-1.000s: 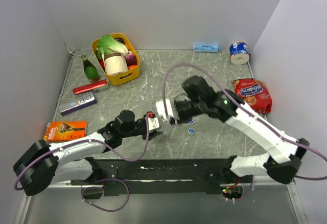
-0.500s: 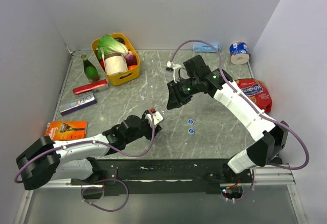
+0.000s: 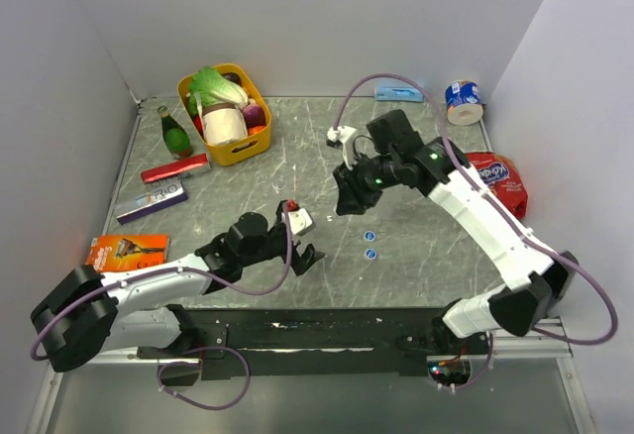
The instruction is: Screw on the bottle caps
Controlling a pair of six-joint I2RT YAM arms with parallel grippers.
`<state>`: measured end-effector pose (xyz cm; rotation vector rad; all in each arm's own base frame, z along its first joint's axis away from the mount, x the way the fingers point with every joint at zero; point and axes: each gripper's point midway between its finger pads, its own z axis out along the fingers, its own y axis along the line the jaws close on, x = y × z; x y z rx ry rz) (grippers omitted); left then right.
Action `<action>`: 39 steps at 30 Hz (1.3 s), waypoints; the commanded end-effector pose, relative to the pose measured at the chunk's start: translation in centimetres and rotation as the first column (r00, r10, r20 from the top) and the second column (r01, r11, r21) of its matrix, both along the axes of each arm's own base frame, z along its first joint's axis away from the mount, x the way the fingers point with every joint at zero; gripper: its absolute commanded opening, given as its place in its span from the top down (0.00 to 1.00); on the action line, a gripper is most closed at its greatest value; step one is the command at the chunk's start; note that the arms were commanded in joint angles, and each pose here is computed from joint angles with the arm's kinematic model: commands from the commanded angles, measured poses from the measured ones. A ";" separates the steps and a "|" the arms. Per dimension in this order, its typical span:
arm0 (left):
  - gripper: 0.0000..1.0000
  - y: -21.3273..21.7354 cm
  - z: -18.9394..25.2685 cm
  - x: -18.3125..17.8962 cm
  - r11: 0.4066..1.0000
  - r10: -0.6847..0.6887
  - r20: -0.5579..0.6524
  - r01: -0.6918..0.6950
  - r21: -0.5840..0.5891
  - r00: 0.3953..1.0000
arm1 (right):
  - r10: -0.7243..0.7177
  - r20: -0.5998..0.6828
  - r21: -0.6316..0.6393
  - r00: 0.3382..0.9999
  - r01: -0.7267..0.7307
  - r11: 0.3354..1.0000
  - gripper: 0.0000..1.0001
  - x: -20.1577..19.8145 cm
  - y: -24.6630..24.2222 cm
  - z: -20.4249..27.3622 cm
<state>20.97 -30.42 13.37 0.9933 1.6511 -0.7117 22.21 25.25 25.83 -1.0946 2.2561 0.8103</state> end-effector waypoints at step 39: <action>0.02 -0.6 3.7 -1.5 0.954 -0.300 0.004 0.300 -0.012 0.954 | -0.369 0.272 -0.348 0.888 0.449 0.823 1.00 7.4 -28.7 -0.5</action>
